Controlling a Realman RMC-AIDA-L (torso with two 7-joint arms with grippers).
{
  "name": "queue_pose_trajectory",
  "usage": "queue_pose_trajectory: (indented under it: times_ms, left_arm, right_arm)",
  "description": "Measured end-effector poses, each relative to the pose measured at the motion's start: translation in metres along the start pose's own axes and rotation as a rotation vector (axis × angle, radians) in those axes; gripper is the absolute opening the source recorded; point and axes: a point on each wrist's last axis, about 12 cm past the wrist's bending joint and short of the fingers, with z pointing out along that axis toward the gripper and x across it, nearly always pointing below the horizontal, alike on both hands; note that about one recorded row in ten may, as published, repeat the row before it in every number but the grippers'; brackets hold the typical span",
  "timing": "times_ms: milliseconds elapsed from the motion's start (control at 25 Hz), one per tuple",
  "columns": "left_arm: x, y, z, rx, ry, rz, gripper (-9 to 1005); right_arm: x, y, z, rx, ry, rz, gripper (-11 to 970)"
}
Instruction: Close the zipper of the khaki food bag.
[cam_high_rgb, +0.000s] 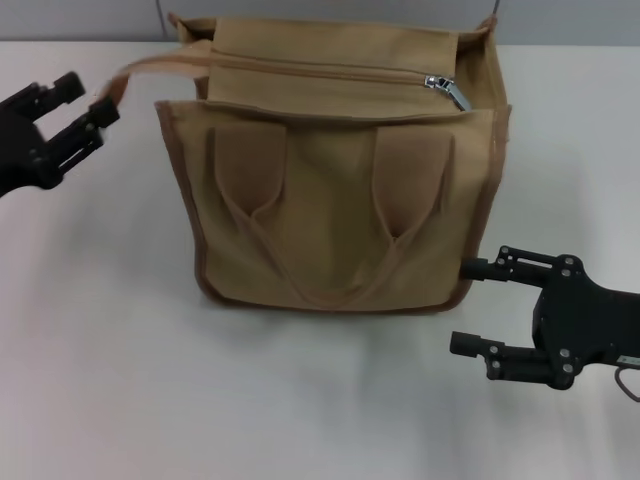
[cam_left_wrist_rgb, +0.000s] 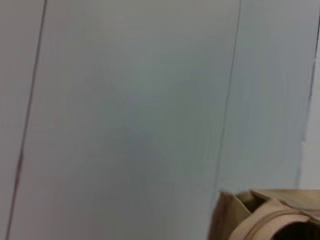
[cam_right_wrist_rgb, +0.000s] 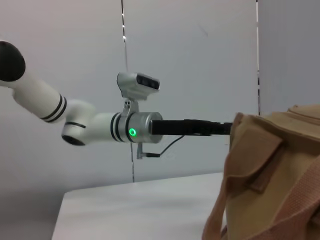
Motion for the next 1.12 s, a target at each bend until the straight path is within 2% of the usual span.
queue_pose_trajectory:
  times_ms: [120,200,280,440,560,600,640,680,720,760,920,960,1120]
  left_arm:
    - [-0.012,0.009,-0.015,0.041,0.073,-0.071,493]
    - [-0.016,0.013,-0.021,0.04,0.093,-0.098,725]
    - [-0.017,0.014,-0.023,0.042,0.103,-0.107,746]
    - [-0.018,0.007,-0.025,0.142,0.159,-0.125,788]
    - [-0.014,-0.01,-0.017,0.299,0.214,-0.125,819]
    - [-0.014,-0.01,-0.017,0.299,0.214,-0.125,830]
    - [-0.01,-0.018,-0.011,0.366,0.244,-0.12,840]
    - [-0.01,-0.018,-0.011,0.366,0.244,-0.12,840]
    - [-0.005,-0.026,-0.005,0.432,0.274,-0.115,840]
    - [-0.005,-0.026,-0.005,0.432,0.274,-0.115,840]
    - [0.014,-0.054,0.009,0.559,0.277,-0.067,840]
    - [0.014,-0.054,0.009,0.559,0.277,-0.067,840]
    - [0.03,-0.071,0.019,0.612,0.27,-0.031,840]
  right_arm:
    - [0.001,-0.003,0.006,0.0,0.002,0.006,741]
    - [0.001,-0.004,0.008,0.0,0.004,0.01,741]
    - [0.001,-0.004,0.009,-0.001,0.003,0.011,741]
    - [0.001,-0.006,0.014,-0.01,0.006,0.02,741]
    - [0.003,-0.005,0.02,-0.016,0.006,0.031,741]
    - [0.003,-0.005,0.02,-0.016,0.006,0.031,741]
    - [0.003,-0.005,0.024,-0.022,0.007,0.035,741]
    - [0.003,-0.005,0.024,-0.022,0.007,0.035,741]
    - [0.005,-0.003,0.028,-0.035,0.013,0.045,741]
    - [0.005,-0.003,0.028,-0.035,0.013,0.045,741]
    - [0.01,-0.001,0.039,-0.072,0.039,0.072,741]
    - [0.01,-0.001,0.039,-0.072,0.039,0.072,741]
    - [0.015,0.002,0.048,-0.097,0.07,0.088,741]
